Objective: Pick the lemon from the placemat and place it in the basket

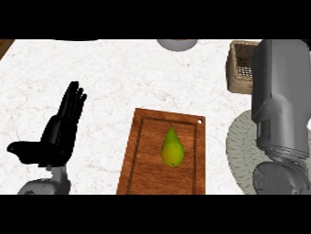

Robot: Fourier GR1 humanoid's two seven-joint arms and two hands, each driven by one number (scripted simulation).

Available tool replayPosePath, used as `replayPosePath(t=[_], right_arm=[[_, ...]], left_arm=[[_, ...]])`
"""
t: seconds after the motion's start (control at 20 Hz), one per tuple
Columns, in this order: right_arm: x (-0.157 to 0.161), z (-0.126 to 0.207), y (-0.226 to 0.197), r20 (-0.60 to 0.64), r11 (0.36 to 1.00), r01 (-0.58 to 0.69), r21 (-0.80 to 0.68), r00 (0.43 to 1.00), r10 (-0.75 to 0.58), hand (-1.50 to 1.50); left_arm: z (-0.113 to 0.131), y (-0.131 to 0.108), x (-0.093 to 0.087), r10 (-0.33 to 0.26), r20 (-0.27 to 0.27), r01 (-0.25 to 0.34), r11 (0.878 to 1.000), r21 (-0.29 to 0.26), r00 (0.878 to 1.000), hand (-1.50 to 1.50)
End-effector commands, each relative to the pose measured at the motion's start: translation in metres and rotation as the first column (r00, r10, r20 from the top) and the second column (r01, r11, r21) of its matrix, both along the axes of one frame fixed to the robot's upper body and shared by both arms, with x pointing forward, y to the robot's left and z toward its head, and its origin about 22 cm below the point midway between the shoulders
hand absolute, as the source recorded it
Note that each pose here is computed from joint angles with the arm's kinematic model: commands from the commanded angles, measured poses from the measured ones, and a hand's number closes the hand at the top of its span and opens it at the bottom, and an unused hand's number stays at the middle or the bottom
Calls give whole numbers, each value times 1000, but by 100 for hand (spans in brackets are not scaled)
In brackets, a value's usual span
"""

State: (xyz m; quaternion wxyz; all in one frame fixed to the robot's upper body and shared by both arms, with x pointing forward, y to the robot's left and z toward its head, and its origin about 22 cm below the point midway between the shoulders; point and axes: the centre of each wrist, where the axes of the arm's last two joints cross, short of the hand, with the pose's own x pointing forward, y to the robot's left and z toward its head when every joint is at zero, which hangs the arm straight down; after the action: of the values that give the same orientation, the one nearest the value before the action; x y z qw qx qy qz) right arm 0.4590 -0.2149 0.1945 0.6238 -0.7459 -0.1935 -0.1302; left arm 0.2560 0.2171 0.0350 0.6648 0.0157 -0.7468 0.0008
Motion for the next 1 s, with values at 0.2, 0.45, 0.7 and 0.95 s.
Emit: replayPosePath(t=[0.2, 0.45, 0.7, 0.95], right_arm=[[2, 15, 16, 242, 988, 154, 5, 959, -151, -150], [0, 24, 22, 282, 977, 163, -137, 952, -119, -150], [-9, 44, 11, 316, 945, 257, -202, 931, -185, -150], [-20, 76, 10, 349, 911, 342, -232, 903, -250, -150]], left_arm=[[3, 9, 1, 3, -10, -3, 1000, 9, 1000, 0], [7, -16, 5, -8, -8, 8, 1000, 5, 1000, 0], [-6, 6, -7, 4, -16, -4, 1000, -7, 1000, 0], [-5, 0, -5, 2, -6, -3, 1000, -4, 1000, 0]])
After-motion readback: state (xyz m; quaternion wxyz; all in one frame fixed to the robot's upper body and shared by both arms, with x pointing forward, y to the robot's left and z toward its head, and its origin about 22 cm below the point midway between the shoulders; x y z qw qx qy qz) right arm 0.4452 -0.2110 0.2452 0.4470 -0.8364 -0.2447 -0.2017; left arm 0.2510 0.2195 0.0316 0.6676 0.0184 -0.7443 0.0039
